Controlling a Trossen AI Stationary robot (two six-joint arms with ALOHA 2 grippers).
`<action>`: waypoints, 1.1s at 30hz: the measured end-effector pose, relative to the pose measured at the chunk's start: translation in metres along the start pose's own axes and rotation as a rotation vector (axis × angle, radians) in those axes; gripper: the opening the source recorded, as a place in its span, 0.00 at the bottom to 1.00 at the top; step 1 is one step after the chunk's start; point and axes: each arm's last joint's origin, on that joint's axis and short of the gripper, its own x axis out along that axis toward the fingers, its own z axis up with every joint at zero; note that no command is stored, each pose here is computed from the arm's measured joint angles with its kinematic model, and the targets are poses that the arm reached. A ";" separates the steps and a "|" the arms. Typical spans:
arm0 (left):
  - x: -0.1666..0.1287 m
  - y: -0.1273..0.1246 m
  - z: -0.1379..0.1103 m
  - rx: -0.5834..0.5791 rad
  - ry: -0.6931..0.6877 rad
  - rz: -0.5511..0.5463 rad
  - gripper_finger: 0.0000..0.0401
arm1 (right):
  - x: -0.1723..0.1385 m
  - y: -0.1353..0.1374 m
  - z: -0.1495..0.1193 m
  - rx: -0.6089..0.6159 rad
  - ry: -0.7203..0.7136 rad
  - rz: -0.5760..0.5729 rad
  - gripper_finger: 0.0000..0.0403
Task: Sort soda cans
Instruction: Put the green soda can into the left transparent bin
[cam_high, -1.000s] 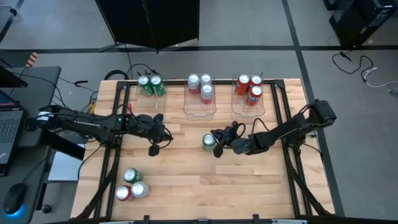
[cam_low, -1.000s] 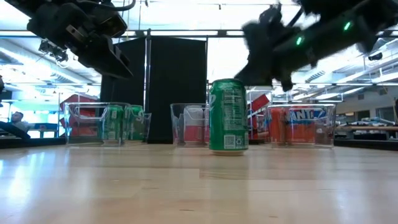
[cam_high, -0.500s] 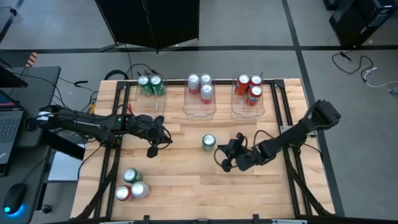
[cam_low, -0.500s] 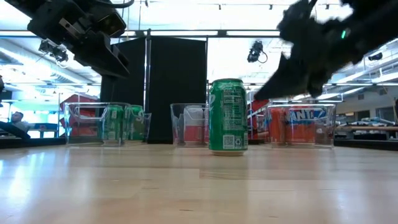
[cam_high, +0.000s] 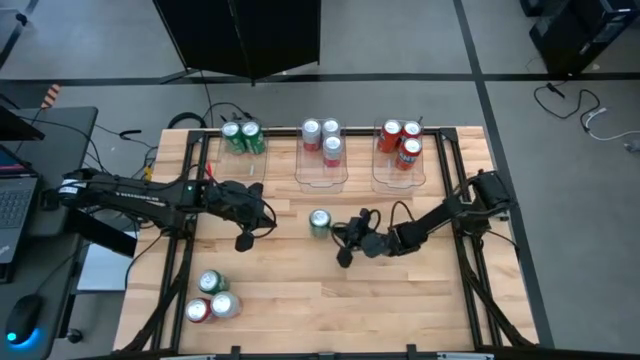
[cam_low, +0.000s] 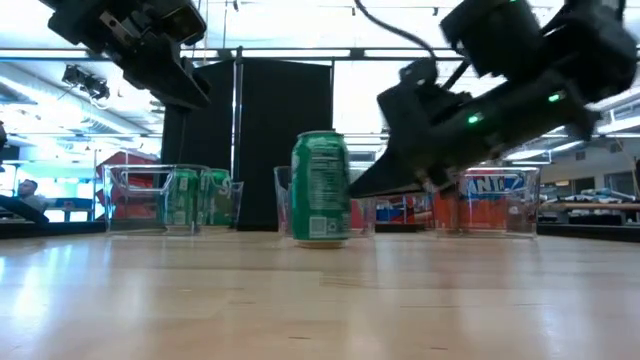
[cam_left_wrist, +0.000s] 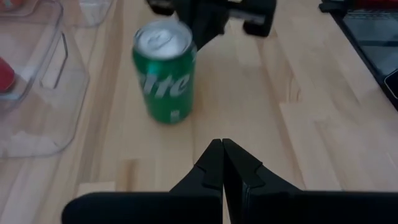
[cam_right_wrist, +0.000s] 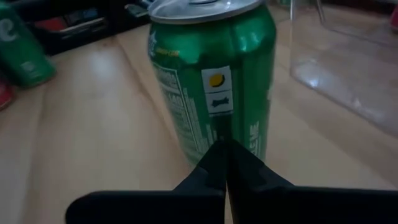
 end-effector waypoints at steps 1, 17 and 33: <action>0.000 0.000 0.001 0.002 -0.003 0.000 0.00 | 0.005 -0.002 0.002 -0.002 -0.003 -0.005 0.00; -0.014 0.001 0.021 -0.057 0.048 0.086 0.00 | 0.110 0.005 0.033 -0.112 -0.020 0.085 0.00; -0.019 0.030 0.085 -0.166 0.485 0.233 0.02 | 0.119 0.021 0.044 -0.164 0.010 0.160 0.00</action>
